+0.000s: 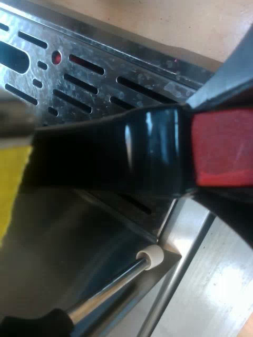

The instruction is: Put the handle in the coffee machine

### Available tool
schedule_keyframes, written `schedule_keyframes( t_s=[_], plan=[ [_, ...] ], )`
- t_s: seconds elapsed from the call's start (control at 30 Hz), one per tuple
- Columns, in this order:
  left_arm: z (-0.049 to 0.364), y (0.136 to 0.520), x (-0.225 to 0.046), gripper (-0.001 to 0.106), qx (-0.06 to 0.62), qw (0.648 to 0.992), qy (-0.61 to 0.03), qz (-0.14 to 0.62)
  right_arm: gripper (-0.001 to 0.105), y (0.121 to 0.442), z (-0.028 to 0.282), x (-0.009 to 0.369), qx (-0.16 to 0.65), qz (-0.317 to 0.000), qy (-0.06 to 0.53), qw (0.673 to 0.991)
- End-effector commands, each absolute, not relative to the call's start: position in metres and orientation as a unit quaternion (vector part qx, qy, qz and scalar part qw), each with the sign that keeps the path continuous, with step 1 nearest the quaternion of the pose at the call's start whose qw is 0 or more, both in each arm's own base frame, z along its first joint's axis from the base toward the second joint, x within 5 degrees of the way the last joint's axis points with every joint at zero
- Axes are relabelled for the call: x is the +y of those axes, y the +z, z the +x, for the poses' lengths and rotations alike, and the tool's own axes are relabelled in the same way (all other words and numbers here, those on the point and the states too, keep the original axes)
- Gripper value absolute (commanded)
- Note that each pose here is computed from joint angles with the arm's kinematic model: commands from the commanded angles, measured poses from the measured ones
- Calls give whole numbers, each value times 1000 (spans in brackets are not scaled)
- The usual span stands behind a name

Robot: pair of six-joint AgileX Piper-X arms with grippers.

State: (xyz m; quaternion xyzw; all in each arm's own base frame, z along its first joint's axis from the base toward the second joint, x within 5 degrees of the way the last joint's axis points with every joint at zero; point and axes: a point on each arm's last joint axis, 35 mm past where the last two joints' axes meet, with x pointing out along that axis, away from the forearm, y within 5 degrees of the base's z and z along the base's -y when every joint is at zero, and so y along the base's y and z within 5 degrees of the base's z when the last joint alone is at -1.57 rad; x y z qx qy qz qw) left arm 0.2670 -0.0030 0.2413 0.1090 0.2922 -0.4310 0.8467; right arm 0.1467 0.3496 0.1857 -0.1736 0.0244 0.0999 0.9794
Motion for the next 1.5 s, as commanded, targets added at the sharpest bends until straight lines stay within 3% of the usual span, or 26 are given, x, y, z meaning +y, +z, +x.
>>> schedule_keyframes(
  t_s=[0.03, 1.13, 1.2, 1.27, 1.3, 1.37, 1.5],
  plan=[
    [272, 257, -4, 0, 259, 853, -443, 101, 81, 188, 149, 350, 23, -171, 98, 980],
    [272, 291, -6, 0, 272, 841, -463, 69, 80, 187, 149, 351, 26, -178, 115, 977],
    [272, 291, -6, 0, 272, 841, -463, 69, 78, 185, 150, 350, 30, -186, 122, 975],
    [272, 291, -6, 0, 272, 841, -463, 69, 65, 182, 154, 348, 38, -199, 118, 972],
    [272, 291, -6, 0, 272, 841, -463, 69, 64, 182, 156, 347, 40, -202, 116, 972],
    [272, 291, -6, 0, 272, 841, -463, 69, 47, 178, 165, 344, 51, -213, 132, 967],
    [272, 291, -6, 0, 272, 841, -463, 69, 43, 175, 180, 340, 59, -210, 173, 960]
  ],
)
